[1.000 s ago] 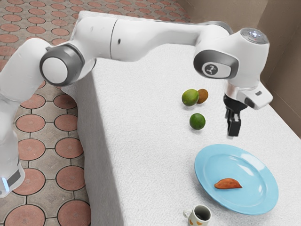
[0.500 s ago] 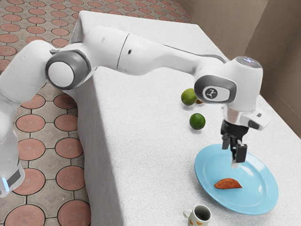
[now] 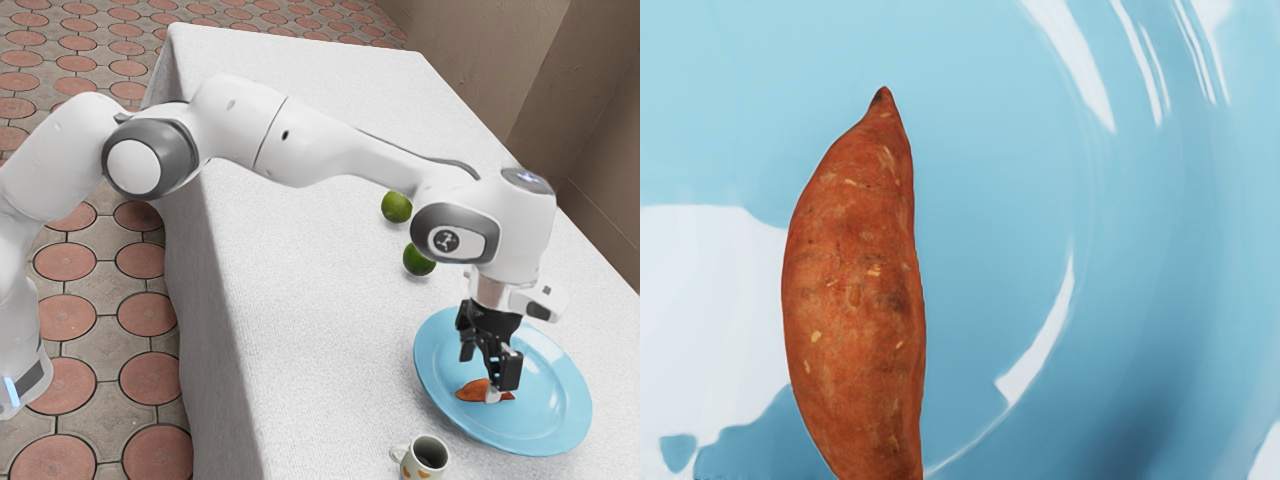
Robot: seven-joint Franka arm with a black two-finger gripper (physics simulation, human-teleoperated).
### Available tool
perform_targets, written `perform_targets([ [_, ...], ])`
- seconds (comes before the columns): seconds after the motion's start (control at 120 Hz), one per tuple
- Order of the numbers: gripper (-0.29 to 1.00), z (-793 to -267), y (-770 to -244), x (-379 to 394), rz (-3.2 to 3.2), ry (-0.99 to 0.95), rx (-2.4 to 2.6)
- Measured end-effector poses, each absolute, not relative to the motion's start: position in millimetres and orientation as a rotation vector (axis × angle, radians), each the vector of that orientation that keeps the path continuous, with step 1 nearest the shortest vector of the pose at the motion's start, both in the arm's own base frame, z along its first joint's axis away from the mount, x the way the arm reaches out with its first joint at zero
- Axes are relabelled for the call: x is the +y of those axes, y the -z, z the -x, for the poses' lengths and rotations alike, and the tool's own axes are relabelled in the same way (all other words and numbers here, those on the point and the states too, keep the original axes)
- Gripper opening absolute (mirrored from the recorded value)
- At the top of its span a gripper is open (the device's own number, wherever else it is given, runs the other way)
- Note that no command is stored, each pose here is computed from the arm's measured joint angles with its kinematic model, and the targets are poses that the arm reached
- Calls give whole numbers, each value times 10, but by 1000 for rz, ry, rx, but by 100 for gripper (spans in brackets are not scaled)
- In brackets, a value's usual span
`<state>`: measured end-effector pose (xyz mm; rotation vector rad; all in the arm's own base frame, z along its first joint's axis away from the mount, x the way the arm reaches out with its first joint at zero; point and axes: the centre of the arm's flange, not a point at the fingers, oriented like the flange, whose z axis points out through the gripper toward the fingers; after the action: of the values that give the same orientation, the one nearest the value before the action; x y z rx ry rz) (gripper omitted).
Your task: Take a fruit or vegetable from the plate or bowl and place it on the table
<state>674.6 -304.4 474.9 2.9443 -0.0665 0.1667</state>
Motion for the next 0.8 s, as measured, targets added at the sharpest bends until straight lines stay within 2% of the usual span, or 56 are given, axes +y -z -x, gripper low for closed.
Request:
perform_targets([
  [0.375, 70, -6884, -4495, -2867, -2964, -140, 54],
  [0.8, 70, -6885, -4513, -2973, -3017, -258, -39],
])
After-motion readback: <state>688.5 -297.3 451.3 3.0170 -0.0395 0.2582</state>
